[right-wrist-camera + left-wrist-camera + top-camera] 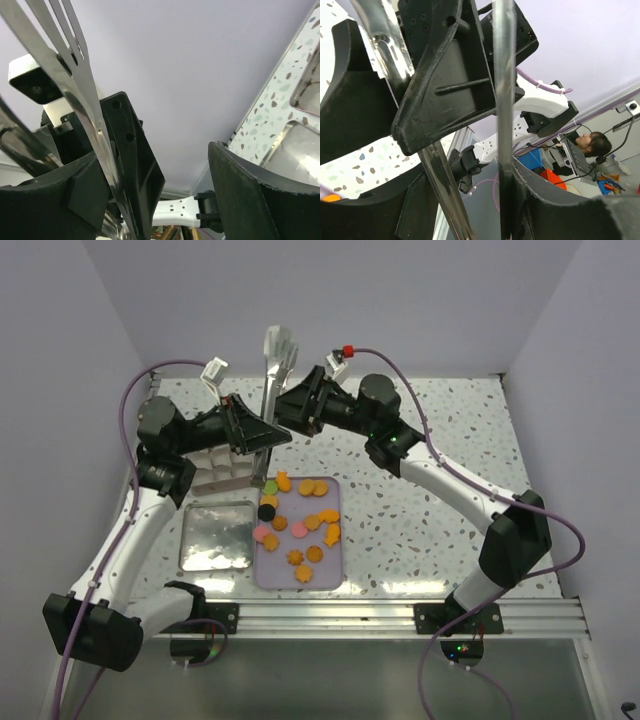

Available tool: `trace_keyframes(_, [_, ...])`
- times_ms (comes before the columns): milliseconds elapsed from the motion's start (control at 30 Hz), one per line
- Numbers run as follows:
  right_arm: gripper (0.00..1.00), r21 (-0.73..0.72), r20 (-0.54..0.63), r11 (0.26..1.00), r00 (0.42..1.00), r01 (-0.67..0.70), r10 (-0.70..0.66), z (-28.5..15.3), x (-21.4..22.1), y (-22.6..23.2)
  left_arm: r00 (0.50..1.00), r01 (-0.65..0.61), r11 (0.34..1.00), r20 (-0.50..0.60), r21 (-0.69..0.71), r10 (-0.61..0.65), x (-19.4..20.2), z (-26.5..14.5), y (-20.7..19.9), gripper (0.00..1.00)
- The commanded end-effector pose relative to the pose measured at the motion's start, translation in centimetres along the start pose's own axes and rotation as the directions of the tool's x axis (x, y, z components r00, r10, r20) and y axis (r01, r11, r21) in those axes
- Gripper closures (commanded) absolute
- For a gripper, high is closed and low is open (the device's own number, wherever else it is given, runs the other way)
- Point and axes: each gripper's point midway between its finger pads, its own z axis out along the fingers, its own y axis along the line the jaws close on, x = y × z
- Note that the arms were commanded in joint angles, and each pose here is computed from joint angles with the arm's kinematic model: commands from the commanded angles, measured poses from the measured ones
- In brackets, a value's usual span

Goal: Pack the cookies

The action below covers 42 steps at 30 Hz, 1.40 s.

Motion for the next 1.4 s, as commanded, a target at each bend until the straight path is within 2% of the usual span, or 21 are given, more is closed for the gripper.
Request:
trace_keyframes(0, [0.23, 0.058, 0.047, 0.996, 0.996, 0.069, -0.072, -2.2, -0.7, 0.2, 0.995, -0.100, 0.995, 0.003, 0.032, 0.099, -0.9, -0.2, -2.2, 0.47])
trace_keyframes(133, [0.21, 0.109, 0.061, 0.992, 0.996, 0.063, -0.070, -4.8, -1.4, -1.1, 0.996, -0.088, 0.996, 0.002, -0.002, 0.088, -1.0, -0.6, -1.4, 0.48])
trace_keyframes(167, [0.20, 0.116, 0.094, 0.990, 0.991, 0.083, -0.094, -6.4, -2.4, -0.5, 0.996, -0.089, 0.996, 0.002, -0.011, 0.089, -1.1, -0.7, -1.3, 0.49])
trace_keyframes(200, [0.19, 0.154, 0.092, 0.986, 0.992, 0.065, -0.080, -7.4, -2.1, -1.8, 0.997, -0.081, 0.996, -0.003, -0.035, 0.081, -1.0, -1.0, -0.6, 0.49])
trace_keyframes(233, [0.12, 0.170, 0.112, 0.983, 0.990, 0.063, -0.083, -8.6, -2.6, -2.0, 0.997, -0.080, 0.995, 0.000, -0.052, 0.080, -1.1, -1.1, -0.3, 0.49])
trace_keyframes(333, [0.01, 0.249, 0.201, 0.967, 0.974, 0.055, -0.107, -13.2, -5.1, -3.1, 0.998, -0.065, 0.991, -0.006, -0.116, 0.065, -0.9, -1.3, 1.0, 0.49])
trace_keyframes(400, [0.01, 0.310, 0.192, 0.948, 0.973, 0.067, -0.132, -14.9, -5.0, -3.9, 0.997, -0.081, 0.984, -0.022, -0.159, 0.078, -0.7, -1.4, 2.2, 0.49])
trace_keyframes(433, [0.01, 0.322, 0.186, 0.943, 0.971, 0.083, -0.149, -15.6, -4.9, -3.5, 0.999, -0.032, 0.972, -0.030, -0.231, 0.026, -0.1, -1.7, 3.7, 0.49])
trace_keyframes(467, [0.01, 0.347, 0.174, 0.929, 0.965, 0.125, -0.195, -16.2, -5.1, -3.7, 0.999, -0.048, 0.961, -0.035, -0.271, 0.039, -0.4, -1.9, 4.0, 0.50])
trace_keyframes(500, [0.01, 0.380, 0.152, 0.917, 0.970, 0.122, -0.192, -16.7, -4.6, -3.9, 0.996, -0.029, 0.933, -0.086, -0.358, -0.002, 1.1, -2.7, 6.1, 0.50])
trace_keyframes(567, [0.01, 0.417, 0.124, 0.895, 0.965, 0.159, -0.230, -17.4, -4.3, -3.9, 0.996, -0.061, 0.855, -0.093, -0.516, 0.015, 1.0, -4.1, 8.5, 0.50])
trace_keyframes(600, [0.01, 0.450, 0.109, 0.881, 0.969, 0.150, -0.221, -18.0, -3.9, -4.2, 0.989, -0.066, 0.810, -0.145, -0.583, -0.023, 2.8, -5.2, 9.8, 0.50])
trace_keyframes(633, [0.01, 0.464, 0.105, 0.872, 0.968, 0.156, -0.229, -18.5, -3.7, -4.0, 0.989, -0.076, 0.739, -0.144, -0.669, -0.028, 3.1, -6.4, 11.5, 0.50])
trace_keyframes(700, [0.01, 0.504, 0.086, 0.847, 0.967, 0.167, -0.242, -19.4, -3.1, -4.4, 0.981, -0.071, 0.662, -0.172, -0.747, -0.089, 5.2, -8.3, 12.9, 0.51])
trace_keyframes(733, [0.01, 0.512, 0.081, 0.842, 0.966, 0.171, -0.246, -19.7, -2.9, -4.2, 0.978, -0.064, 0.595, -0.170, -0.801, -0.125, 6.3, -9.6, 14.4, 0.51])
trace_keyframes(833, [0.01, 0.543, 0.046, 0.820, 0.969, 0.180, -0.244, -20.6, -1.9, -4.9, 0.958, -0.054, 0.509, -0.189, -0.859, -0.217, 9.5, -11.8, 16.0, 0.53])
trace_keyframes(1033, [0.01, 0.582, -0.005, 0.790, 0.972, 0.194, -0.235, -22.1, -0.2, -6.2, 0.924, -0.089, 0.446, -0.241, -0.891, -0.296, 13.6, -12.8, 17.4, 0.50])
trace_keyframes(1200, [0.01, 0.597, -0.030, 0.777, 0.973, 0.203, -0.230, -22.8, 0.6, -6.5, 0.899, -0.124, 0.437, -0.287, -0.891, -0.331, 15.3, -10.9, 18.2, 0.49])
trace_keyframes(1367, [0.01, 0.613, -0.045, 0.761, 0.971, 0.212, -0.235, -23.5, 1.1, -6.6, 0.879, -0.175, 0.352, -0.307, -0.919, -0.365, 16.5, -10.6, 19.6, 0.49])
